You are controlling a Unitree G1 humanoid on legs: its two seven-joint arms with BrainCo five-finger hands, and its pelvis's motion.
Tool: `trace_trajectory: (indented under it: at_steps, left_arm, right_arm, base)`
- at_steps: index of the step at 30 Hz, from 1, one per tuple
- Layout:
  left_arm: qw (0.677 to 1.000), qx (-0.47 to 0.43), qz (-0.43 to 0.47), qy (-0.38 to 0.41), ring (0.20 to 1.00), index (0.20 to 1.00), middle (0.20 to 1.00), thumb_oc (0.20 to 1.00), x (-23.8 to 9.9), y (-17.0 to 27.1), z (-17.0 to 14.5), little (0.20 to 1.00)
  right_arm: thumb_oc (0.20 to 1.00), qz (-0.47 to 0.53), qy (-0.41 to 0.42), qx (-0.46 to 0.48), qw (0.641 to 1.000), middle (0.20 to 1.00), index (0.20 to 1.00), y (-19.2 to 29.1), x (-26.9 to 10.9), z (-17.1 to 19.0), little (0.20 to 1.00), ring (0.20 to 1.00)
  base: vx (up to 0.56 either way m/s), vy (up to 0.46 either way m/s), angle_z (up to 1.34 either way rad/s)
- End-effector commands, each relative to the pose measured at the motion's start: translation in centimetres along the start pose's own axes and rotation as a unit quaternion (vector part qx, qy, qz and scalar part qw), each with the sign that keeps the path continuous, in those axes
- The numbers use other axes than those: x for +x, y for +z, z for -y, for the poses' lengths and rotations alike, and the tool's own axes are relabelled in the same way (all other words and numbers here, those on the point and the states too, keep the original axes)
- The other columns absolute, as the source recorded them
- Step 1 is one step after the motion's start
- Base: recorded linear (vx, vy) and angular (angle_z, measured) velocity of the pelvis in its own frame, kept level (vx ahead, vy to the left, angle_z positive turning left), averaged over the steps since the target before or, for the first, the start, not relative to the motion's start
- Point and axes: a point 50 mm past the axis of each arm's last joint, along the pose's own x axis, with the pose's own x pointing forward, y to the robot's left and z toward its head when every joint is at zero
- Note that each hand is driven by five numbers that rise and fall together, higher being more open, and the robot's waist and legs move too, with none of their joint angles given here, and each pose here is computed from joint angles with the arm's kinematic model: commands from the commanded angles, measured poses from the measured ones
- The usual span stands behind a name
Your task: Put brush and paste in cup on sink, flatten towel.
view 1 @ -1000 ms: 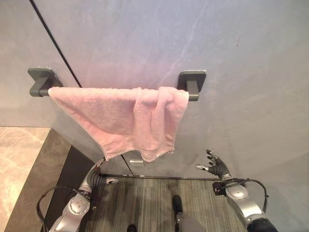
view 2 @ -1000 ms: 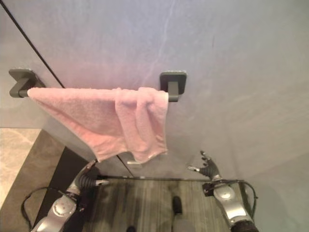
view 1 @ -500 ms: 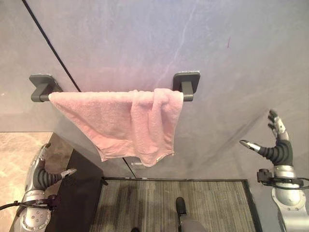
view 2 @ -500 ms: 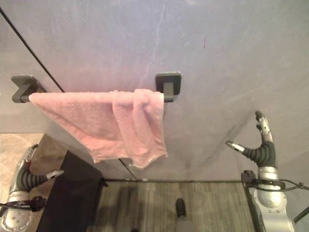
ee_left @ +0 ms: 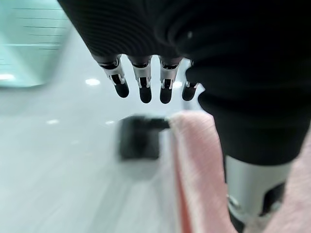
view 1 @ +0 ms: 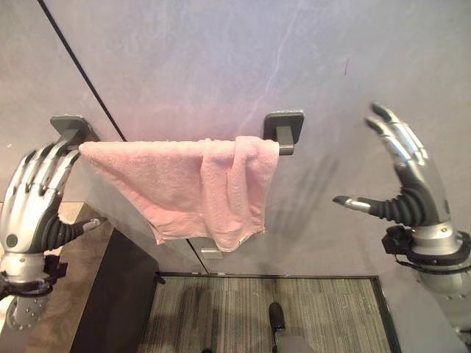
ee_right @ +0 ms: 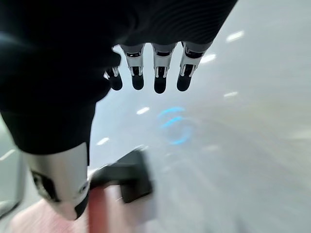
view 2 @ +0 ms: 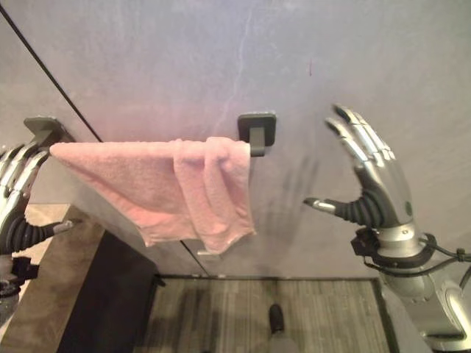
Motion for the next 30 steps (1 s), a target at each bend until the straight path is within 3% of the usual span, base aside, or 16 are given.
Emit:
trace_trajectory:
  at_steps: [1, 7, 13, 30]
  left_arm:
    - [0.997, 0.023, 0.072, 0.001, 1.000, 1.000, 1.000, 1.000, 1.7, 0.7, -0.7, 1.000]
    - [0.991, 0.014, 0.132, -0.014, 1.000, 1.000, 1.000, 1.000, 3.4, 2.1, -0.4, 1.000]
    - [0.992, 0.025, 0.117, -0.037, 1.000, 1.000, 1.000, 1.000, 3.3, 1.5, 0.7, 1.000]
    - [0.994, 0.010, 0.102, -0.041, 1.000, 1.000, 1.000, 1.000, 3.9, 1.3, 1.3, 1.000]
  right_arm:
    - [1.000, 0.049, -0.055, -0.003, 0.997, 1.000, 1.000, 1.4, 1.3, 0.3, 1.000, 1.000]
    - [1.000, 0.122, -0.016, -0.004, 0.992, 1.000, 1.000, 2.6, 3.8, -0.8, 1.000, 1.000]
    - [1.000, 0.155, 0.038, -0.022, 0.987, 1.000, 1.000, 3.1, 5.0, -2.3, 1.000, 1.000]
    - [1.000, 0.218, 0.096, -0.029, 0.971, 1.000, 1.000, 4.8, 8.4, -3.6, 1.000, 1.000]
  base:
    - [0.00, 0.000, 0.00]
    - [0.00, 0.000, 0.00]
    - [0.00, 0.001, -0.01]
    - [0.00, 0.000, 0.00]
